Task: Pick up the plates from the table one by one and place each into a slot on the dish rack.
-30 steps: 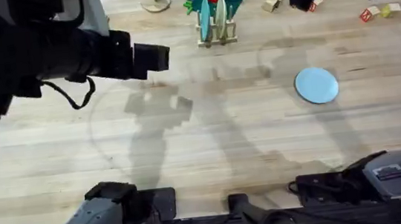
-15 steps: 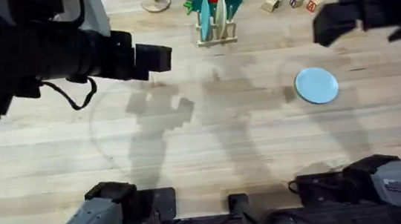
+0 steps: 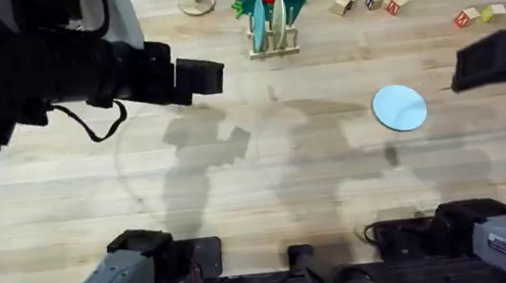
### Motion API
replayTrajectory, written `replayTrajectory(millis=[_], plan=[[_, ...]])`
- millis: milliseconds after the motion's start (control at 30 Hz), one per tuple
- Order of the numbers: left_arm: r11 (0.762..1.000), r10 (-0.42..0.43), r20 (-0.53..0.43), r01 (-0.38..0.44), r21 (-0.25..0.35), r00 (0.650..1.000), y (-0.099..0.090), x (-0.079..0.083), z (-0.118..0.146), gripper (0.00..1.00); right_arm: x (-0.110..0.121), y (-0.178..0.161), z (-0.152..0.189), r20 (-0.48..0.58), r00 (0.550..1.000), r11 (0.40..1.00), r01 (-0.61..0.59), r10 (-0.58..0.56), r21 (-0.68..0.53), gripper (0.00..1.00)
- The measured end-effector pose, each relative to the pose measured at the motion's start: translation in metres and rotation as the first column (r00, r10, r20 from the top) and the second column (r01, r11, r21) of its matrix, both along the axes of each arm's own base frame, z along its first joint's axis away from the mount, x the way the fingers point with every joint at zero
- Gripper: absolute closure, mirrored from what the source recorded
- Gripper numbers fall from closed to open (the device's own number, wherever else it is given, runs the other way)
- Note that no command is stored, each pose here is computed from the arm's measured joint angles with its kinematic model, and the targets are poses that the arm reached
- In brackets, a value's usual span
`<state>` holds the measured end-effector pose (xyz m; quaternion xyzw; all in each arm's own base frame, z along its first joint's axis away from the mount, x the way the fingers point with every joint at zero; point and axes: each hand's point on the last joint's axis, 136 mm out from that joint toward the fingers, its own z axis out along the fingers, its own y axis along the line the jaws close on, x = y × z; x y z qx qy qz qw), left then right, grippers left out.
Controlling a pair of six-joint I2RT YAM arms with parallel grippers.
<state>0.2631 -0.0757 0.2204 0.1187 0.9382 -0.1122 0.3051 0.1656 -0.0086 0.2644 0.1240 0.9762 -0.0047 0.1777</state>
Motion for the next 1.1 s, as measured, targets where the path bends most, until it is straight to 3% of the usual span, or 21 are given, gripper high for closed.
replayTrajectory(millis=[233,333,400,533,567,767,933,1100], plan=[[1.0,-0.016,-0.003,0.016,-0.021,1.0,-0.004,-0.001,0.001,0.006,-0.018,0.001,0.006,0.036,0.999,1.0,-0.002,0.001,0.019,0.006],[0.999,-0.03,-0.006,0.03,-0.045,1.0,-0.009,-0.002,0.002,0.073,-0.024,0.002,0.007,0.04,0.999,1.0,-0.006,0.005,0.021,0.007],[0.997,-0.042,-0.008,0.041,-0.066,0.999,-0.013,-0.003,0.003,0.272,-0.027,0.002,0.006,0.034,0.999,1.0,-0.006,0.005,0.021,0.007],[0.991,-0.078,0.006,0.078,-0.112,0.997,-0.022,-0.003,0.008,0.908,-0.027,0.002,0.006,0.032,0.999,1.0,-0.006,0.005,0.022,0.006],[0.988,-0.086,0.01,0.087,-0.125,0.996,-0.025,-0.003,0.009,0.943,-0.027,0.002,0.006,0.032,0.999,1.0,-0.006,0.005,0.022,0.007],[0.96,-0.157,0.077,0.17,-0.22,0.985,-0.063,-0.001,0.028,0.961,-0.027,0.002,0.006,0.032,0.999,1.0,-0.006,0.005,0.021,0.006],[0.911,-0.226,0.159,0.266,-0.315,0.961,-0.11,-0.003,0.052,0.961,-0.027,0.002,0.006,0.031,0.999,1.0,-0.007,0.006,0.021,0.006],[0.864,-0.287,0.136,0.317,-0.39,0.948,-0.155,-0.005,0.05,0.961,-0.027,0.002,0.006,0.031,0.999,1.0,-0.013,0.012,0.019,0.007]])
